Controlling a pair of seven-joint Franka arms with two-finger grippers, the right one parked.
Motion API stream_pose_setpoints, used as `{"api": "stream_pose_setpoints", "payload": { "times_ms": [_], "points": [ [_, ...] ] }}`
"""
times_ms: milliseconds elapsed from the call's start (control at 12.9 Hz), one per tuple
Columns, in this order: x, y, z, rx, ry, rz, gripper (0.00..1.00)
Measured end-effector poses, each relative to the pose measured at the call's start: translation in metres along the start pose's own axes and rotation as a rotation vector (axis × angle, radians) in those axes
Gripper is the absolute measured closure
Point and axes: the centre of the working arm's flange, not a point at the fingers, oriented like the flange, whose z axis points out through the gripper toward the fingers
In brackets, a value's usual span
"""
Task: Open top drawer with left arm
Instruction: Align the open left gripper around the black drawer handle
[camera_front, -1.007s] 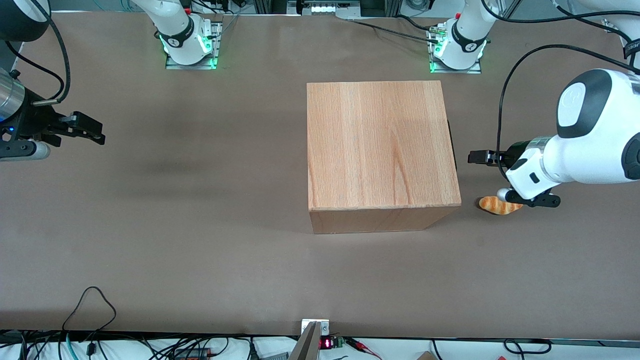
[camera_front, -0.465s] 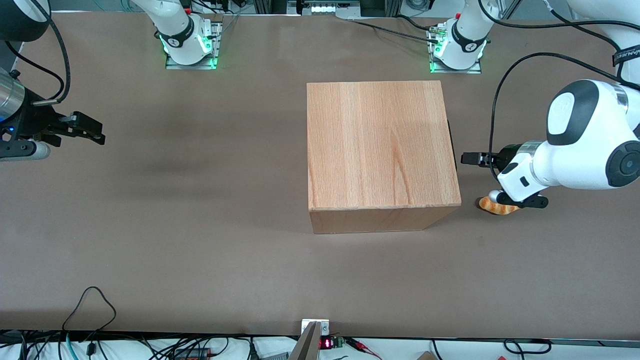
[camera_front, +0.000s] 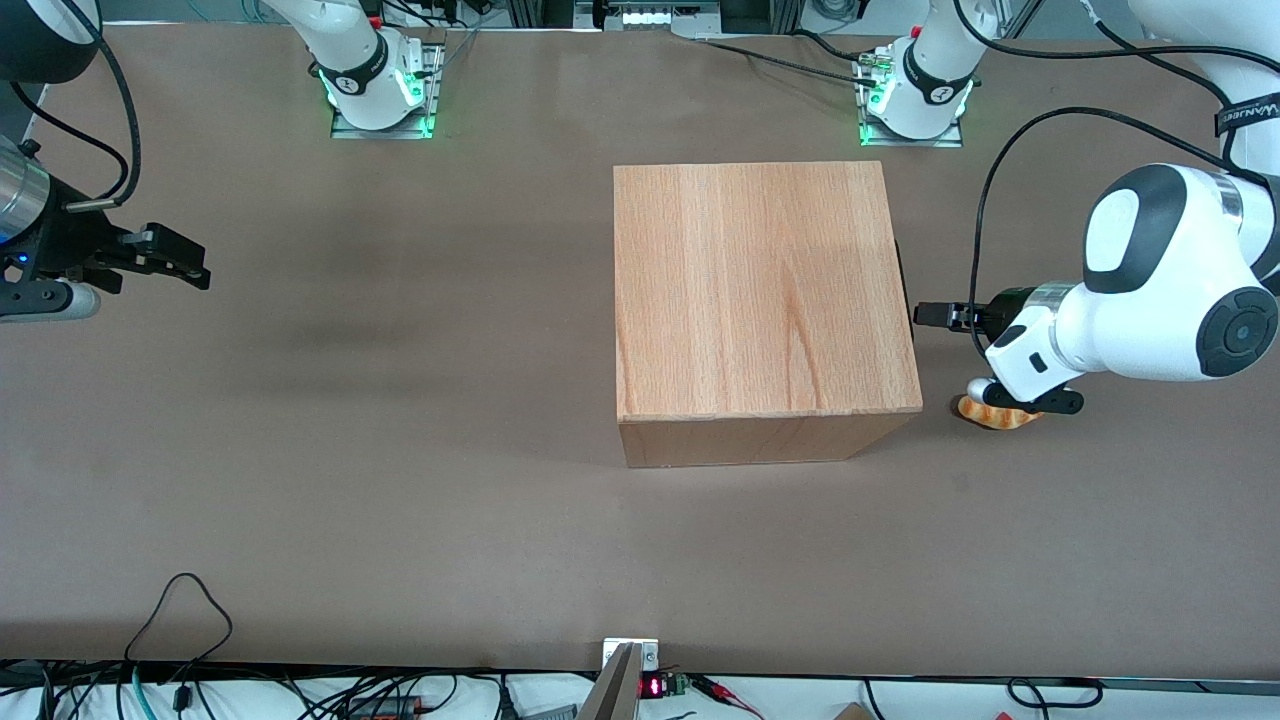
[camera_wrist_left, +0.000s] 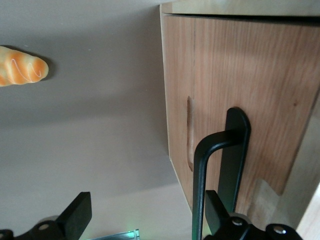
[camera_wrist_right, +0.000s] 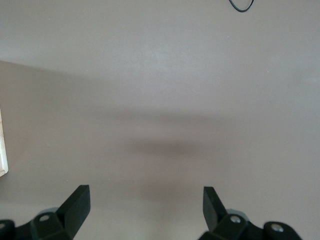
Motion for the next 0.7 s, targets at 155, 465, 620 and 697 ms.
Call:
{"api": "stream_pose_setpoints", "payload": {
  "times_ms": [155,465,620,697],
  "points": [
    [0.0,0.0002,0.0035,-0.01,-0.008,-0.001,0.0],
    [0.0,0.0008,0.0069,-0.022,-0.015,-0.002,0.0],
    [0.0004,0.0004,0.0079,-0.022,-0.014,-0.003,0.0],
    [0.0011,-0.0004,0.0084,-0.023,-0.01,-0.005,0.0]
  ]
}}
